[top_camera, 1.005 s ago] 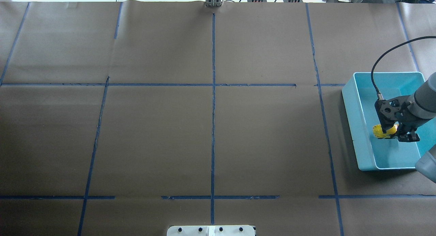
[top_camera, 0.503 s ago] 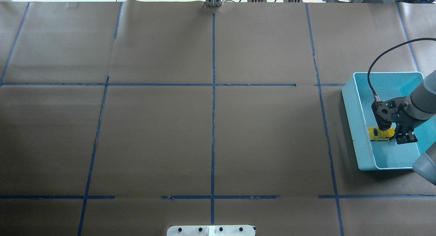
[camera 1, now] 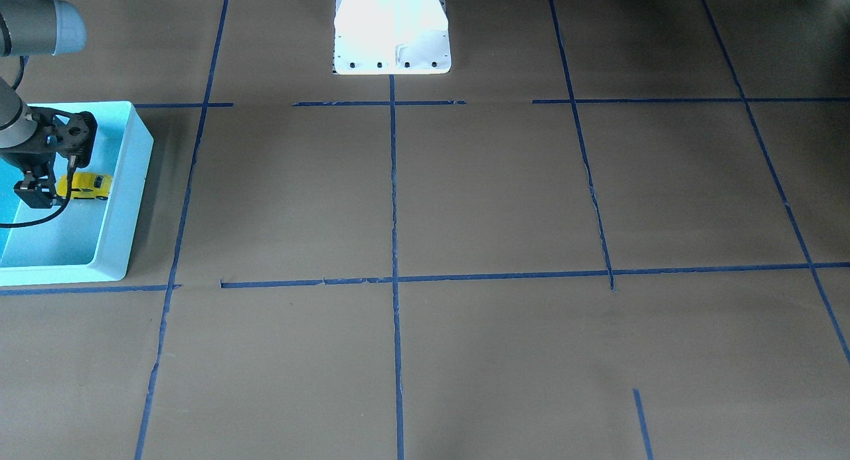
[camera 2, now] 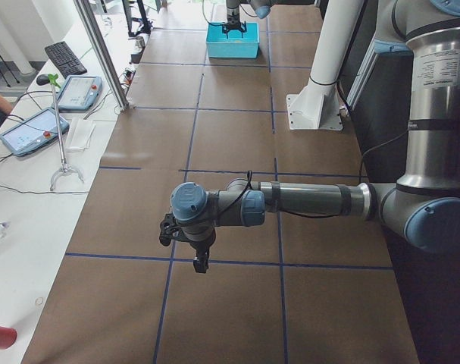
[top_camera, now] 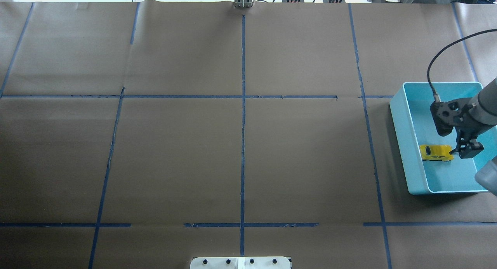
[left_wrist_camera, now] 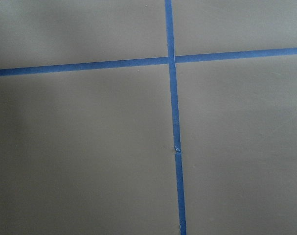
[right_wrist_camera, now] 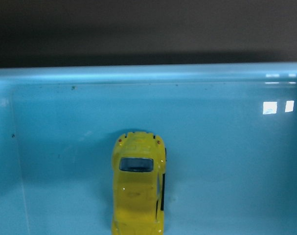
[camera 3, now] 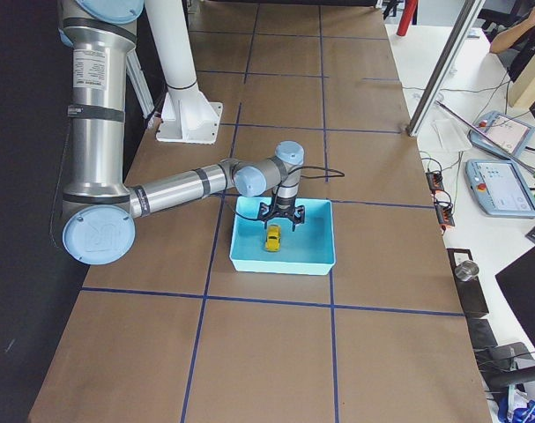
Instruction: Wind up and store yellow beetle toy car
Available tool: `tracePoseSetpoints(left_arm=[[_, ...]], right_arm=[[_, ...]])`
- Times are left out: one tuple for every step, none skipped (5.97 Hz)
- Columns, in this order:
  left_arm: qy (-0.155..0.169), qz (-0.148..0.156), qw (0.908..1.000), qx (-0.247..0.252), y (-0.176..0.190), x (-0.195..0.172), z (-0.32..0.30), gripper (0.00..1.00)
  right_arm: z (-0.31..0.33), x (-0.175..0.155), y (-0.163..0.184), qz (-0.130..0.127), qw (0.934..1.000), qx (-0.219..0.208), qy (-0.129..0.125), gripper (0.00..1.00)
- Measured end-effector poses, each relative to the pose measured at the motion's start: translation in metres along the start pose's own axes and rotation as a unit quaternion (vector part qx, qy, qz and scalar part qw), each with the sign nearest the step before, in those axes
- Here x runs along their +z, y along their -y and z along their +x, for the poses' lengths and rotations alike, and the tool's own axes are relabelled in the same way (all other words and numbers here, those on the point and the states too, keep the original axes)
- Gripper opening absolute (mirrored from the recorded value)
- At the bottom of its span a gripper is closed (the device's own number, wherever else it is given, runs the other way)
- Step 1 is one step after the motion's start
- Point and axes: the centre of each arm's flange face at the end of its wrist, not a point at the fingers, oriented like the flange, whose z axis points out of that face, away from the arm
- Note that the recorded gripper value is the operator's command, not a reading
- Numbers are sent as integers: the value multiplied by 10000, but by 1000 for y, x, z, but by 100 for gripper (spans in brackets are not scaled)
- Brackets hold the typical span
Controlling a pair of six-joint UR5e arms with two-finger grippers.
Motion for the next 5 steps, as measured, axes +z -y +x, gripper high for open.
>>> tracePoseSetpoints(left_arm=[[0, 1, 10000, 1, 0, 0, 0, 100], [0, 1, 10000, 1, 0, 0, 0, 100], [2, -1, 10000, -2, 0, 0, -1, 100], [5, -6, 10000, -12, 0, 1, -2, 100], [5, -13, 10000, -22, 0, 1, -3, 100]], right_arm=[[15, -27, -38, 243, 9983, 529, 6, 100], [20, -51, -90, 345, 9922, 1200, 16, 100], [12, -70, -149, 390, 9813, 1886, -20, 100], [0, -85, -200, 423, 9680, 2468, -151, 100], [-14, -96, -241, 457, 9516, 3029, -261, 100]])
